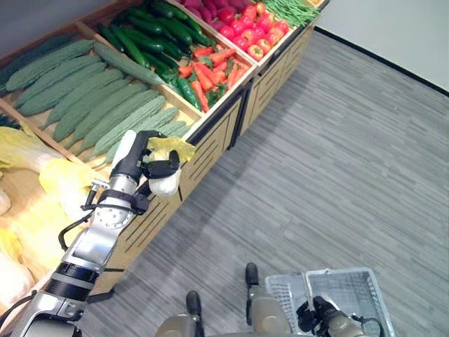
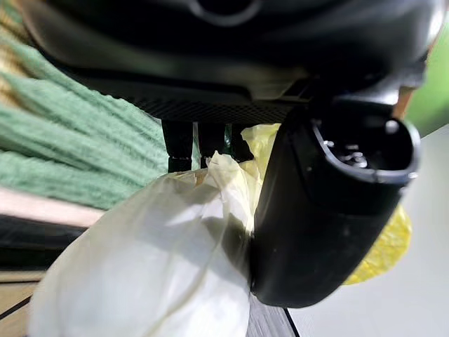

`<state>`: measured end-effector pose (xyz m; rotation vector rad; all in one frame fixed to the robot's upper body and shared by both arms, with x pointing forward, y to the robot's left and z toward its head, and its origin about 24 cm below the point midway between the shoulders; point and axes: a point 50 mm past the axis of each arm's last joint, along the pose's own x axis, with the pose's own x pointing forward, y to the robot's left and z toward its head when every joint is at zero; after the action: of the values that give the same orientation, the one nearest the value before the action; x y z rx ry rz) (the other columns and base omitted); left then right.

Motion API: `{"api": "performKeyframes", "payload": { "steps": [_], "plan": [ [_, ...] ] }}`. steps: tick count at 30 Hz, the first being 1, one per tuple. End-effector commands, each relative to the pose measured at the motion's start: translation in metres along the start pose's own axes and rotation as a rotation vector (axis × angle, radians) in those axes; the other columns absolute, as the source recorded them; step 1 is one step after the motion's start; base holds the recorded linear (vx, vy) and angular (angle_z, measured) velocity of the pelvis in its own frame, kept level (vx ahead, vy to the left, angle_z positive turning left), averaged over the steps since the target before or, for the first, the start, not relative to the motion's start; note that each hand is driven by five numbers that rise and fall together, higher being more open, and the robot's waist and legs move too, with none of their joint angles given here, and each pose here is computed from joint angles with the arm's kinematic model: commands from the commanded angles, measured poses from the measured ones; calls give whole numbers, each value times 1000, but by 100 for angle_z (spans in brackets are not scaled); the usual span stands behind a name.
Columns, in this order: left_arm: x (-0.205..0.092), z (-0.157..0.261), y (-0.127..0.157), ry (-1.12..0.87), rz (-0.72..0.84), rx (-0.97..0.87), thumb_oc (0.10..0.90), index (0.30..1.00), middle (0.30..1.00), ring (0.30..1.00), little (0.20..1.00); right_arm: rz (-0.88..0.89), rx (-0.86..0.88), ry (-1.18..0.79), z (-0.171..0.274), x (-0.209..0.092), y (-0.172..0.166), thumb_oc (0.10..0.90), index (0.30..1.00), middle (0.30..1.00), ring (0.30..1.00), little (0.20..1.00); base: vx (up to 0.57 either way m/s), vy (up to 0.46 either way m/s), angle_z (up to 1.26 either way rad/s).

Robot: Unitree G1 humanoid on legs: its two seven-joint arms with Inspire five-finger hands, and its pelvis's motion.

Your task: Get the vegetables into the basket

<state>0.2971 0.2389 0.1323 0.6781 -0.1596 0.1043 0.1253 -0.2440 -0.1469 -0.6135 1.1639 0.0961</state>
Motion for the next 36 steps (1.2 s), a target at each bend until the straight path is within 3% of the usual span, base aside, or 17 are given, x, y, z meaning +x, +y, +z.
{"api": "performKeyframes", "payload": {
  "steps": [1, 17, 36],
  "plan": [
    [7, 55, 31, -280, 163, -18, 400, 300, 300, 300, 300, -65, -52, -46, 18, 3, -29, 400, 300, 300, 300, 300, -49, 13, -56],
    [-11, 27, 50, -168, 214, 13, 400, 300, 300, 300, 300, -57, -92, -144, 41, 0, -25, 400, 300, 300, 300, 300, -112, -34, -52],
    [-17, -7, 20, -20, 125, -98, 400, 300, 300, 300, 300, -128, -79, -118, 28, -2, -50, 400, 300, 300, 300, 300, 24, -92, -15]
  ]
}}
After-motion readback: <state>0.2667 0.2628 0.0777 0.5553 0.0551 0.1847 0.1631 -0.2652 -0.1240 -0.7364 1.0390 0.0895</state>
